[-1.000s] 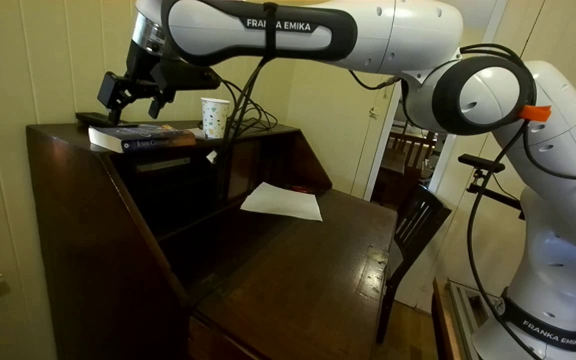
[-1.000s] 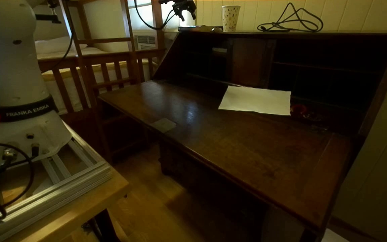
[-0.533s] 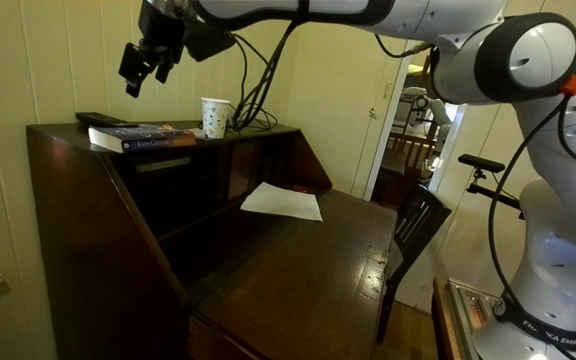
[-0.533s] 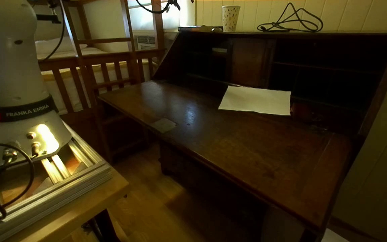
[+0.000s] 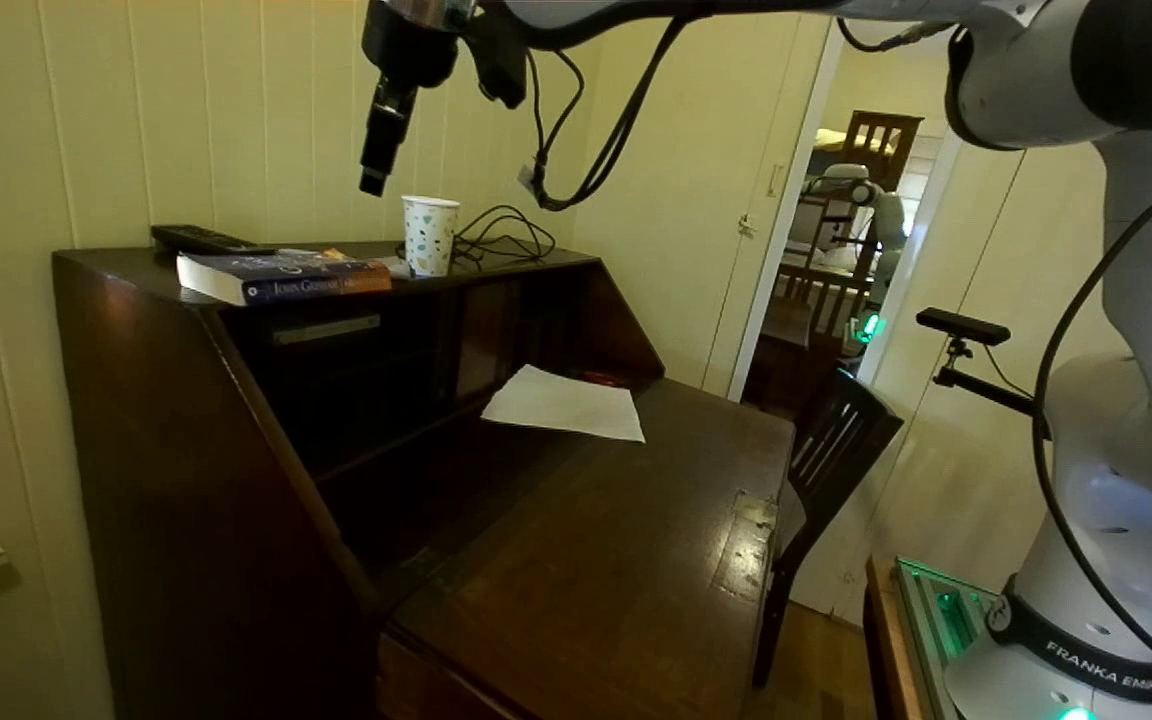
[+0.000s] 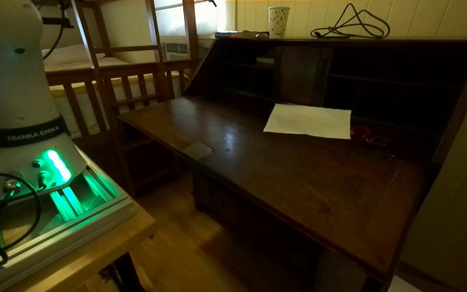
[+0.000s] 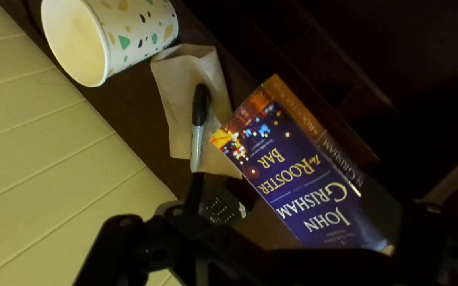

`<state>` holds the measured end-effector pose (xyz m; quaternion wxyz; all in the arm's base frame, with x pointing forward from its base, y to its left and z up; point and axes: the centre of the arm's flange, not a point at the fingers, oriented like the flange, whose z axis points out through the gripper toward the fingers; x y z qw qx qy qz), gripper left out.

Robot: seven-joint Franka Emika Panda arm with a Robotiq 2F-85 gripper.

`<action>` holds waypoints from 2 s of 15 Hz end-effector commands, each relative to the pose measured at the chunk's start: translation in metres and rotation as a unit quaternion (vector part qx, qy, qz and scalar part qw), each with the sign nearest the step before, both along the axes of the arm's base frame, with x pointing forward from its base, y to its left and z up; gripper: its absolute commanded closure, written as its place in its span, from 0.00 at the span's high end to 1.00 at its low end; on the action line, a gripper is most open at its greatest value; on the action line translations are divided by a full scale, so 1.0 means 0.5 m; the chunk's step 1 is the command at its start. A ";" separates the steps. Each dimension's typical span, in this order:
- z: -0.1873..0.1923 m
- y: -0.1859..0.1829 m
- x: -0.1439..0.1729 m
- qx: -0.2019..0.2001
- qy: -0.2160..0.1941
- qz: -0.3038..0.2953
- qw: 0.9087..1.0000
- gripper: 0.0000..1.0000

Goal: Take the book off of the shelf and place it the desk

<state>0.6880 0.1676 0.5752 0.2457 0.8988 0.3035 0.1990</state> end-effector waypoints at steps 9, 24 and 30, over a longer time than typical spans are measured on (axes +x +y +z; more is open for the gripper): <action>-0.081 -0.021 -0.099 -0.107 0.044 0.028 0.993 1.00; -0.271 -0.048 -0.182 -0.277 -0.103 0.237 0.925 1.00; -0.350 0.012 -0.210 -0.334 -0.170 0.241 0.895 1.00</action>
